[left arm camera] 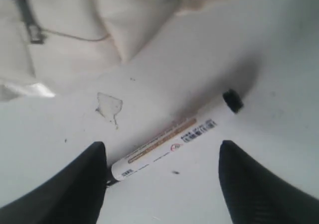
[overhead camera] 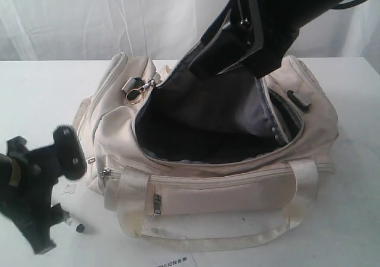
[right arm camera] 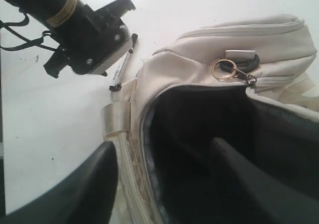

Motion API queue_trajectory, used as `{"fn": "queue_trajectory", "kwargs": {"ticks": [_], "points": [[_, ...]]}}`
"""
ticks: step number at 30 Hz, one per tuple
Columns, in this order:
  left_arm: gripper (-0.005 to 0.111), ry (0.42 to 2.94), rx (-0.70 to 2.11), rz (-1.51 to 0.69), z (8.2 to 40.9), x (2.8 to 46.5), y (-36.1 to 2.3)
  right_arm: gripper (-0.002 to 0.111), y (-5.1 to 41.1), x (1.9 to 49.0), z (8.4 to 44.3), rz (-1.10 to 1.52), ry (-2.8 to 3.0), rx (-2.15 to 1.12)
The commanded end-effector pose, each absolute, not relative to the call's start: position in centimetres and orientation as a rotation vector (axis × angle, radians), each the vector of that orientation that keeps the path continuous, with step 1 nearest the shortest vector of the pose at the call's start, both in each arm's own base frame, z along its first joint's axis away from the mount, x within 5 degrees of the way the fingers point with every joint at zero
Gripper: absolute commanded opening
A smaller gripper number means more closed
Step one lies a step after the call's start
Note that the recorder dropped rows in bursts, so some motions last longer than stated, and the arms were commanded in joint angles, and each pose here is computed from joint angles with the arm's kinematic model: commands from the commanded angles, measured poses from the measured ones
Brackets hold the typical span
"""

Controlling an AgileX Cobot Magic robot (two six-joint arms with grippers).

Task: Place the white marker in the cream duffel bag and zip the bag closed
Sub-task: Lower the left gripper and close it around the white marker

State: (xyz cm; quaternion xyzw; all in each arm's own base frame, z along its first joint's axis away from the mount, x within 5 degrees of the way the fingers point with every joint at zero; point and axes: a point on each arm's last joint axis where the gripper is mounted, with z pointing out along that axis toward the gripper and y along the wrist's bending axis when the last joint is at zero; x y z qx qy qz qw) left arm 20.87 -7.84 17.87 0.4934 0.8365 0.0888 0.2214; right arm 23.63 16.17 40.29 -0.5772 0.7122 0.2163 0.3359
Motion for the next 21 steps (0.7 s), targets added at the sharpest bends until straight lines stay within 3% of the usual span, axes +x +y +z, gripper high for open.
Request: {"fn": "queue_trajectory", "kwargs": {"ticks": [1,4,6,21], "points": [[0.067,2.706,0.281,0.021,20.6,20.2,-7.4,0.052,16.2,23.4,40.4,0.576,1.841,-1.504],[0.067,2.761,-0.323,0.019,20.8,20.0,-6.6,0.052,16.3,23.4,40.5,0.593,1.828,-1.501],[0.067,2.738,-0.527,-0.008,20.7,19.9,-6.6,0.052,16.4,23.3,40.6,0.603,1.813,-1.502],[0.067,2.694,-0.883,-0.066,15.9,22.7,-8.0,0.052,16.6,23.1,40.7,0.637,1.791,-1.510]]}}
